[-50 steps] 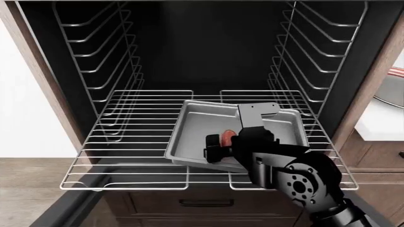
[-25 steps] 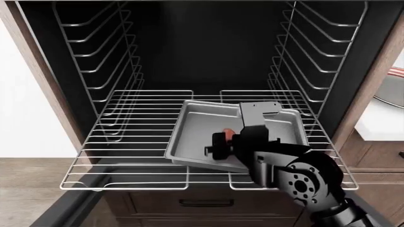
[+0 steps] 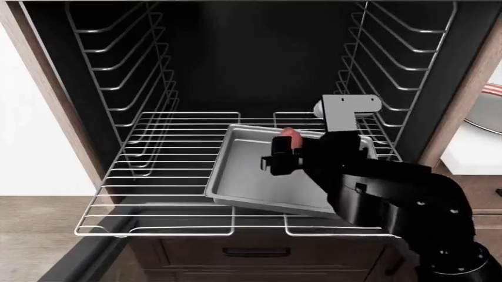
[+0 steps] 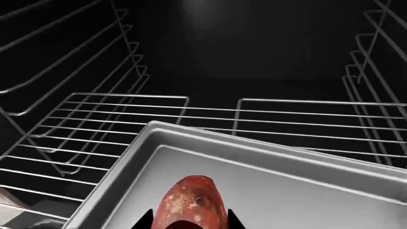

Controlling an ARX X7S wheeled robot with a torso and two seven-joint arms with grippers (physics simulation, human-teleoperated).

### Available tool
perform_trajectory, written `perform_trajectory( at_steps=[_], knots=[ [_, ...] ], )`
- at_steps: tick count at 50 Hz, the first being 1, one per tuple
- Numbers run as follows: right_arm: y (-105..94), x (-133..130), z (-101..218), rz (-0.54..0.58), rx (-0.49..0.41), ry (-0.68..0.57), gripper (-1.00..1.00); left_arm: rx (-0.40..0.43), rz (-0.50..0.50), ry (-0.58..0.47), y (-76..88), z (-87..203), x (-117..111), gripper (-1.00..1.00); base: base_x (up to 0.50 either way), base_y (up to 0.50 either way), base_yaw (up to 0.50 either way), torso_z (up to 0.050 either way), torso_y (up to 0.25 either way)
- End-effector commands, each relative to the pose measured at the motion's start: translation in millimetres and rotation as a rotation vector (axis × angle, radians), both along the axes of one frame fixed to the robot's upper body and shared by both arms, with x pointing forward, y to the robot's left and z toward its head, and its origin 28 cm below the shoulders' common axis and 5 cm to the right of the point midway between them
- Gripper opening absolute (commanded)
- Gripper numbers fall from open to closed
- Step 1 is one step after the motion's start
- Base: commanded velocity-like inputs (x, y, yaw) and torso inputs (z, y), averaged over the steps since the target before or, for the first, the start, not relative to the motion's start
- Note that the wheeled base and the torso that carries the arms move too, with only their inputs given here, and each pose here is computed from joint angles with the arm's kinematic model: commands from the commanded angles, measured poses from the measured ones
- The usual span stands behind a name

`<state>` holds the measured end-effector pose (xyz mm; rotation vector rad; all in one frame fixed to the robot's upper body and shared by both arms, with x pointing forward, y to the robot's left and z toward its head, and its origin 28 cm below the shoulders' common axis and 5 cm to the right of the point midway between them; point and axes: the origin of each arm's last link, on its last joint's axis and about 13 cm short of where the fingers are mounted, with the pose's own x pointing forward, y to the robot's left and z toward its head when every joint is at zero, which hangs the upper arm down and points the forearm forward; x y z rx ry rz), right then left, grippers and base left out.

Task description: Pick the sweet potato from the oven and place it on the plate on the counter.

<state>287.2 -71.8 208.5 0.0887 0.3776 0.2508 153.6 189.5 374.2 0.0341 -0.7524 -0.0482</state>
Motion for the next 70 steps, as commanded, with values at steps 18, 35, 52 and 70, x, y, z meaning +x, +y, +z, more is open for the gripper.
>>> perform_trajectory(
  at_steps=[18, 35, 52, 70],
  knots=[
    [-12.0, -82, 70, 0.019, 0.032, -0.335, -1.00, 0.001, 0.000, -0.005, -0.2, -5, 4, 1.00, 0.00, 0.00, 0.00, 0.000, 0.000],
    [-8.1, -101, 88, 0.042, -0.006, -0.443, -1.00, 0.006, -0.003, -0.016, -1.7, -6, 1, 1.00, 0.00, 0.00, 0.00, 0.000, 0.000],
    [-7.5, -100, 91, 0.038, 0.028, -0.451, -1.00, -0.008, 0.021, -0.021, -0.3, -5, 1, 1.00, 0.00, -0.10, 0.00, 0.000, 0.000],
    [-7.1, -100, 92, 0.048, 0.029, -0.453, -1.00, -0.011, 0.009, -0.022, -1.9, -5, 0, 1.00, 0.00, -0.50, 0.00, 0.000, 0.000]
  ],
)
